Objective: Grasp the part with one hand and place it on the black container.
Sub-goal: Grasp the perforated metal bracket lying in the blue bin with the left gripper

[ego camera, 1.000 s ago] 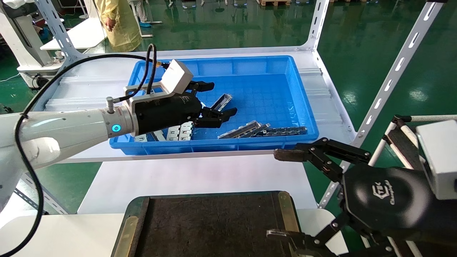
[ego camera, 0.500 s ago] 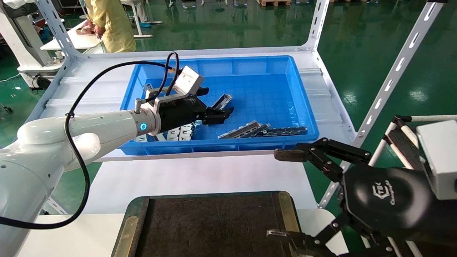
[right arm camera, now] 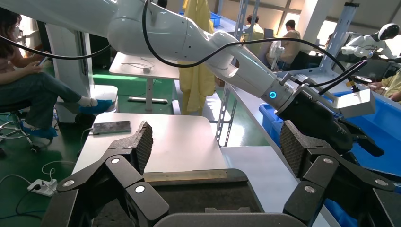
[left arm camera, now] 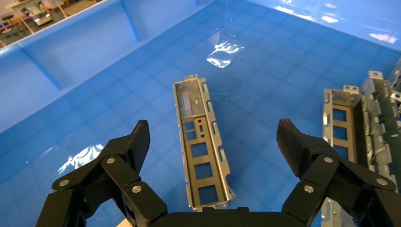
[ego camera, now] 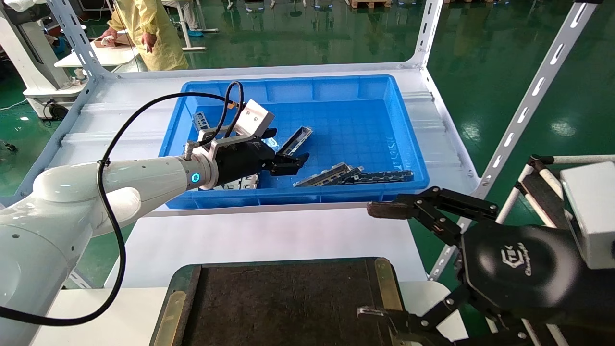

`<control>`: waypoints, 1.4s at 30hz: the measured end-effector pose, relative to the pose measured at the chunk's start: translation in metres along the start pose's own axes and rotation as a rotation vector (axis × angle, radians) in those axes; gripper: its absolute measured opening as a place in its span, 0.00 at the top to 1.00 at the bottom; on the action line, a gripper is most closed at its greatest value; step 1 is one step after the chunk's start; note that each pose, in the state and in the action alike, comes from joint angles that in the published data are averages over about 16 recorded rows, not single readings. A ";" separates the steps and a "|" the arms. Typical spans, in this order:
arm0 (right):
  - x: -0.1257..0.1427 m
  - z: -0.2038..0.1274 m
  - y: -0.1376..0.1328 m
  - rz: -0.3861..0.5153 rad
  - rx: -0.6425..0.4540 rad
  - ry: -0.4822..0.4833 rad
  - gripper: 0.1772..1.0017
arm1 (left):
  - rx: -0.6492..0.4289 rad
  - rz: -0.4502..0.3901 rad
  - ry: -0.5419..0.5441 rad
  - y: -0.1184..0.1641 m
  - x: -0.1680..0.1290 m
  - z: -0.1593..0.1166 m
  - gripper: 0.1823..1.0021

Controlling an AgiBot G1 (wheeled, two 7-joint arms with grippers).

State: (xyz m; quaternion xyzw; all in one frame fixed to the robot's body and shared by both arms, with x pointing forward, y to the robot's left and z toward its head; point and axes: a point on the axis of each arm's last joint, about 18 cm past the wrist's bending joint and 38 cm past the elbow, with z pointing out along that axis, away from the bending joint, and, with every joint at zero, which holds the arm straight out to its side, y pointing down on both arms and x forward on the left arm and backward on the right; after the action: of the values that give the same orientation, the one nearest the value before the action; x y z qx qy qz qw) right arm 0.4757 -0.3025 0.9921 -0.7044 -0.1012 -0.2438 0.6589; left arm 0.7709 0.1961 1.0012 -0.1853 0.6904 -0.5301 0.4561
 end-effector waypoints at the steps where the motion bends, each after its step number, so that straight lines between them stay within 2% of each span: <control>1: 0.000 0.000 0.000 0.000 0.000 0.000 0.04 | -0.003 -0.002 -0.002 0.001 0.000 0.000 0.03; 11: 0.000 0.000 0.000 0.000 0.000 0.000 0.15 | -0.022 -0.023 -0.024 0.009 -0.002 0.000 0.14; 21: 0.000 0.000 0.000 0.000 0.000 0.000 0.41 | -0.033 -0.039 -0.040 0.016 -0.004 0.000 0.37; 31: 0.000 0.000 0.000 0.000 0.000 0.000 0.69 | -0.037 -0.044 -0.047 0.019 -0.005 -0.001 0.65; 37: 0.000 0.000 0.000 0.000 0.000 0.000 0.82 | -0.023 -0.041 -0.058 0.013 -0.009 -0.001 0.75; 42: 0.000 0.000 0.000 0.000 0.000 0.000 0.90 | 0.000 -0.034 -0.072 0.002 -0.015 -0.003 0.78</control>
State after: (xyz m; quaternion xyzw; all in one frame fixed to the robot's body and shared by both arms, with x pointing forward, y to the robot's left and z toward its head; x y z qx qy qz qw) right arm 0.4757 -0.3025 0.9921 -0.7044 -0.1012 -0.2438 0.6589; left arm 0.7769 0.2093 1.0054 -0.2159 0.6702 -0.5307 0.4718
